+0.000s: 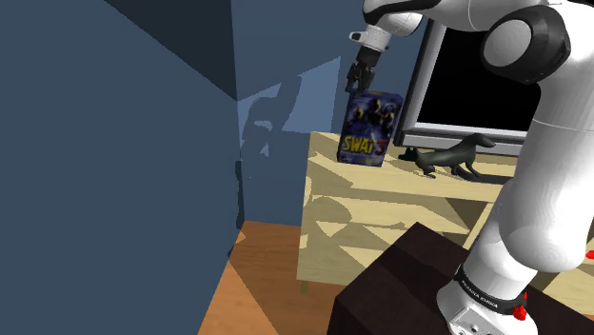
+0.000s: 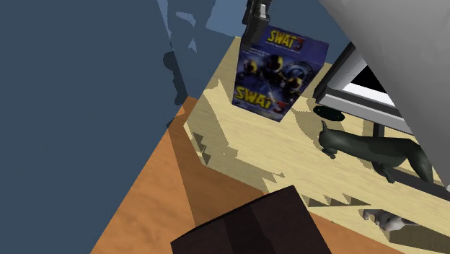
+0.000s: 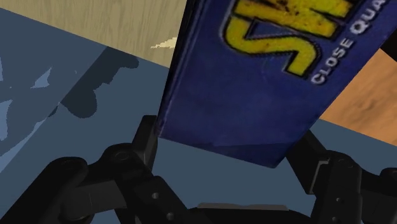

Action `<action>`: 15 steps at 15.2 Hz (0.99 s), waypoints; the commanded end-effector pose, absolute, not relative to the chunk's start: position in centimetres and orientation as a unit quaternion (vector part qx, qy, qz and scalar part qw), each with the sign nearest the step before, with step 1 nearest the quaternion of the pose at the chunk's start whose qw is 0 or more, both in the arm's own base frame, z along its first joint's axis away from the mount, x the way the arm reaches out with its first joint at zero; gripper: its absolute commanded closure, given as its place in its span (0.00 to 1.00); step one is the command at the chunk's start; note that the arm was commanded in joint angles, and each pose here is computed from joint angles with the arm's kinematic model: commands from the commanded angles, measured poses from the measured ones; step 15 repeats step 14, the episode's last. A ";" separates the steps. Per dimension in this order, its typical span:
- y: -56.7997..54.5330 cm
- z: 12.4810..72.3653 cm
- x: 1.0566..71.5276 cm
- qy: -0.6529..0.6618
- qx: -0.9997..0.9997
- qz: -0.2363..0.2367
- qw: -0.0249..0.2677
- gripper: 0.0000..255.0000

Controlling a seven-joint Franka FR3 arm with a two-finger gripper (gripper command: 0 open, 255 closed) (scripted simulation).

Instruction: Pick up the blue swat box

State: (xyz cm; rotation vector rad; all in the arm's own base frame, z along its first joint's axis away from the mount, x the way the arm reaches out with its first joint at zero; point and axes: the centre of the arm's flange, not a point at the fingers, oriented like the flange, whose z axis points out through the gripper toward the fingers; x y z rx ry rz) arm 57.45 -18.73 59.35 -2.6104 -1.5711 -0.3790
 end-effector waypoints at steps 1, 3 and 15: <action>-18.7 60.4 57.4 -0.512 -0.849 -0.125 0.035 1.00; -18.7 61.5 57.4 -0.512 -0.849 -0.125 0.035 1.00; -18.7 66.3 57.4 -0.512 -0.849 -0.125 0.035 1.00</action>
